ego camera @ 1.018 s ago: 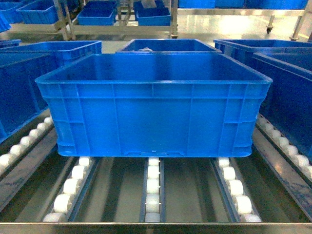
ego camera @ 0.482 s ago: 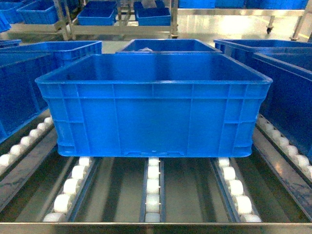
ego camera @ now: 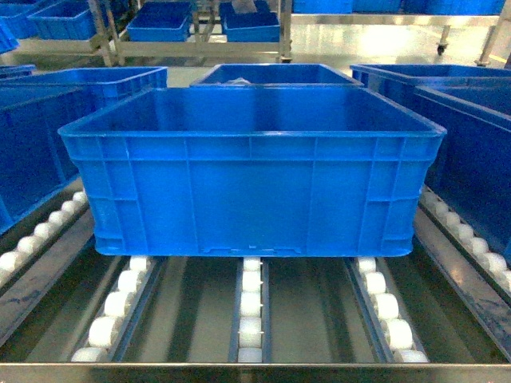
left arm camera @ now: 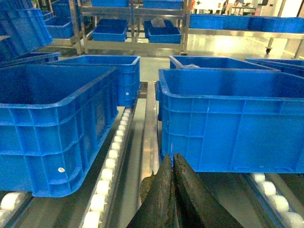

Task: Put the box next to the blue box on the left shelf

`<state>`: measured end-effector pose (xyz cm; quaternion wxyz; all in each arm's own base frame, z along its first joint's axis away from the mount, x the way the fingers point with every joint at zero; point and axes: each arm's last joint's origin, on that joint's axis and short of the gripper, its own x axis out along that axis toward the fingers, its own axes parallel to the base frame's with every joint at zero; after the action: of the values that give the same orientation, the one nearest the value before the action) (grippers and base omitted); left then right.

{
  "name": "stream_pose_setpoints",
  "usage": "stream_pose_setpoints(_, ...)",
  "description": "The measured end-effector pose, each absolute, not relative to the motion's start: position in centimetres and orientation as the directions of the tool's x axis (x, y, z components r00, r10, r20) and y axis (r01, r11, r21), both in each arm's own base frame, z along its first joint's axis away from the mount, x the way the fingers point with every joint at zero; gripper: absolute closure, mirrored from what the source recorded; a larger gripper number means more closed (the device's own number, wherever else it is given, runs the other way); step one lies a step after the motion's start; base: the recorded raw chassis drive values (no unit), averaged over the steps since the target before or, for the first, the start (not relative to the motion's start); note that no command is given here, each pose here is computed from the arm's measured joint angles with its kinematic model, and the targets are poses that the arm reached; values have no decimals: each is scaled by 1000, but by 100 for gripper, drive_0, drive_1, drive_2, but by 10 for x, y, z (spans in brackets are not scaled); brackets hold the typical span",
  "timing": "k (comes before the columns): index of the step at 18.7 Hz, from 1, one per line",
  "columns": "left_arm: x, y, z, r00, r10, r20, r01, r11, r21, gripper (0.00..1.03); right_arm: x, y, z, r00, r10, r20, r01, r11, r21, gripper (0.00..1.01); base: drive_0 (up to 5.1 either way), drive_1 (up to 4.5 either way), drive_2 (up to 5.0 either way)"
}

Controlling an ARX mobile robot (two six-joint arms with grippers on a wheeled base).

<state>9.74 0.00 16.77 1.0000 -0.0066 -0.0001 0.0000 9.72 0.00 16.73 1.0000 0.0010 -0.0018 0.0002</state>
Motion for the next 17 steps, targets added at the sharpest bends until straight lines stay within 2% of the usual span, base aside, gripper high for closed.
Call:
stream_pose_setpoints(10, 97, 0, 168, 1000, 0, 0, 0, 1000, -13, 5, 97, 0, 167, 1000, 0, 4, 0, 1000, 2, 5, 0, 0, 0)
stream_pose_setpoints(11, 97, 0, 168, 1000, 0, 0, 0, 1000, -11, 5, 97, 0, 167, 1000, 0, 4, 0, 1000, 2, 2, 0, 0, 0)
stream_pose_setpoints(17, 97, 0, 168, 1000, 0, 0, 0, 1000, -11, 5, 97, 0, 167, 1000, 0, 4, 0, 1000, 2, 3, 0, 0, 0)
